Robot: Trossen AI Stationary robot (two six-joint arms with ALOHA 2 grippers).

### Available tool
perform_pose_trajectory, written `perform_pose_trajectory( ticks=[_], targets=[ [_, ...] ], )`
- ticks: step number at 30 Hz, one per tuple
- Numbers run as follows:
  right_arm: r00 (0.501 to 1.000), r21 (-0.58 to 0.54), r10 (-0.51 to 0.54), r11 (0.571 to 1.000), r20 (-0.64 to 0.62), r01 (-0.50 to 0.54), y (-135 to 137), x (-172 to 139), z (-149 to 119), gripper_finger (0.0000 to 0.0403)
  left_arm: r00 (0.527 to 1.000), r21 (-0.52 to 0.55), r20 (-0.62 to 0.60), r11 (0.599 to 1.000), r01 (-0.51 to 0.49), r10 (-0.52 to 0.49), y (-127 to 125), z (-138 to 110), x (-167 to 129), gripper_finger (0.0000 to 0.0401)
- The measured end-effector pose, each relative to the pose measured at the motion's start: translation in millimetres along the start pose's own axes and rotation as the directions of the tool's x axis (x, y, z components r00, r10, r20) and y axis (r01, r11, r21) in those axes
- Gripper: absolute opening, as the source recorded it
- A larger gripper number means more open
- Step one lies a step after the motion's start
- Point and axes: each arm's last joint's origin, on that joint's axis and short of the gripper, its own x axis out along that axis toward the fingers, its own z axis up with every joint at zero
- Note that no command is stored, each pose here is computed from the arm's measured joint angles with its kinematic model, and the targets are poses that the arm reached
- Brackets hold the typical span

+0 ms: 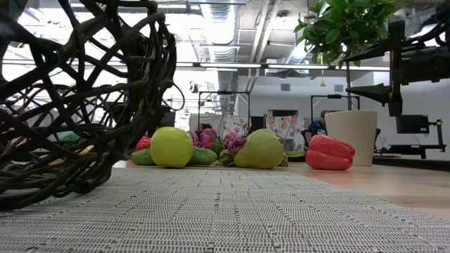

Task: Build produce basket
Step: Put the red apple into the black wire basket

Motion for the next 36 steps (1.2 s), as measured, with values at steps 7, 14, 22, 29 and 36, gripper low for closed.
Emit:
perform_pose_trajectory(
  ticks=[7,14,22,29,36],
  targets=[
    [1.0,0.0,0.0,1.0,0.0,0.0,0,0,0,0.0333,1.0,-0.016,-0.017,1.0,0.001,-0.001,0,-1,0,0.0352],
    [1.0,0.0,0.0,1.0,0.0,0.0,0,0,0,0.0333,0.994,0.028,-0.081,0.997,0.076,-0.074,-4,-4,-11,0.0291],
    [1.0,0.001,0.0,1.0,0.0,0.0,0,0,0,0.0333,0.981,0.123,0.141,0.985,0.118,-0.135,-19,24,-78,0.0303],
    [1.0,0.001,0.0,1.0,0.0,0.0,0,0,0,0.0333,0.989,0.073,0.132,0.995,0.061,-0.07,-1,29,-70,0.0344],
    [1.0,0.0,0.0,1.0,0.0,0.0,0,0,0,0.0333,0.989,0.051,0.093,0.993,0.111,-0.115,3,25,-52,0.0371]
  ],
)
